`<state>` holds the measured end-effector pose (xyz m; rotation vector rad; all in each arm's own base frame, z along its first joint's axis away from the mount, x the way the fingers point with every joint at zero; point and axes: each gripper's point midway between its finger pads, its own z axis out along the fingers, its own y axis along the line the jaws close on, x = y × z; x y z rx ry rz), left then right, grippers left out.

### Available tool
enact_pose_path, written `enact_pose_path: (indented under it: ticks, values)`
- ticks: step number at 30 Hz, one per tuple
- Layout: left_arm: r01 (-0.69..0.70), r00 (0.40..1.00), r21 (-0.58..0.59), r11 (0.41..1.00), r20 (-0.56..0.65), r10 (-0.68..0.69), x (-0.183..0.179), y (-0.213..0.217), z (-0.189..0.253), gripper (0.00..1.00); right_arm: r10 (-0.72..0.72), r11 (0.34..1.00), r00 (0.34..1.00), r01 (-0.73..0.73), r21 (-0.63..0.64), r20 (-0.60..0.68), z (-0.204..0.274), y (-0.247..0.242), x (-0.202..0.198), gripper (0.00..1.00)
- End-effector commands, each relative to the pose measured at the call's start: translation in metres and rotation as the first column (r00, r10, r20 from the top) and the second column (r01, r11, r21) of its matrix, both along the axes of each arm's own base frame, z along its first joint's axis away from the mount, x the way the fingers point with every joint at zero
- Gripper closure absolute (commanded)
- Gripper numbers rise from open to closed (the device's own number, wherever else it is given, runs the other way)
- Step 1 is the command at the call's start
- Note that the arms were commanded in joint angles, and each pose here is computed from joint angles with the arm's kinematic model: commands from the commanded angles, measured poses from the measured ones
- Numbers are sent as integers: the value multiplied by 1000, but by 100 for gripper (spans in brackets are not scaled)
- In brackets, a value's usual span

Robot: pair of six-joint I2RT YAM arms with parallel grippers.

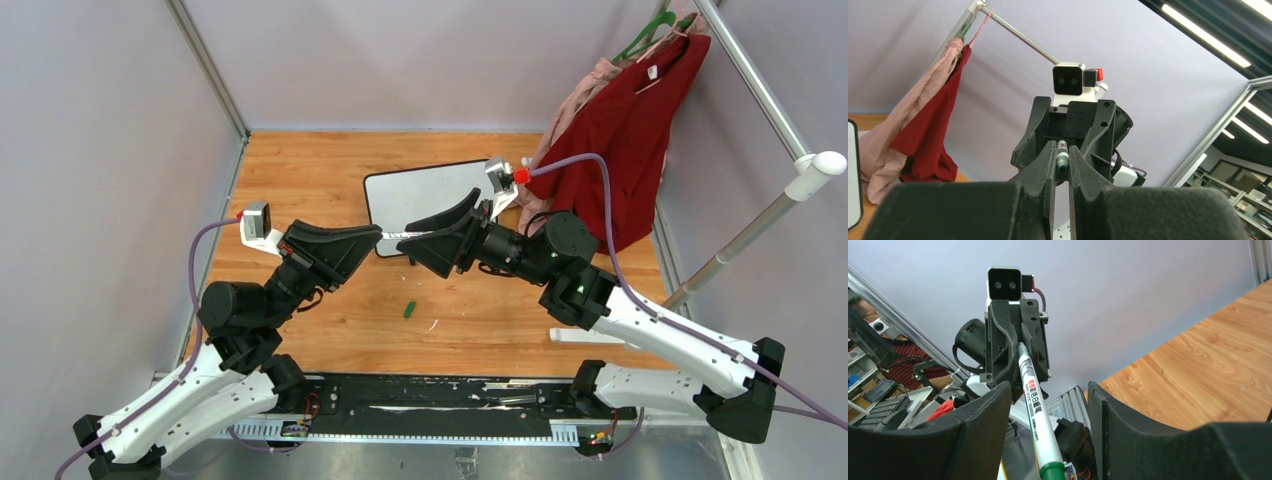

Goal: Write a sentence on the whiteboard
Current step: Adjust the whiteboard marker.

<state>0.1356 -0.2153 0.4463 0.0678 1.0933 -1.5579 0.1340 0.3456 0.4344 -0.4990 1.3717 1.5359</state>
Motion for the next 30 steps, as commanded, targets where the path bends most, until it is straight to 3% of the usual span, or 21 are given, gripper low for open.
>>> enact_pose_path:
  ticks: [1,4,20,30]
  values:
    - [-2,1000,-70,998,15,3,-4,9,15,100,24,991,999,-29,134,40,48,-8,-11,42]
    - [0,1000,-74,997,9,1,-4,9,15,100,49,987,998,-54,153,37,50,-7,-15,50]
    - [16,1000,-81,997,0,-16,-5,8,16,100,145,974,988,-152,168,50,58,-4,-30,65]
    - [31,1000,-70,997,2,-31,-6,5,15,100,113,980,993,-119,162,46,57,-7,-26,61]
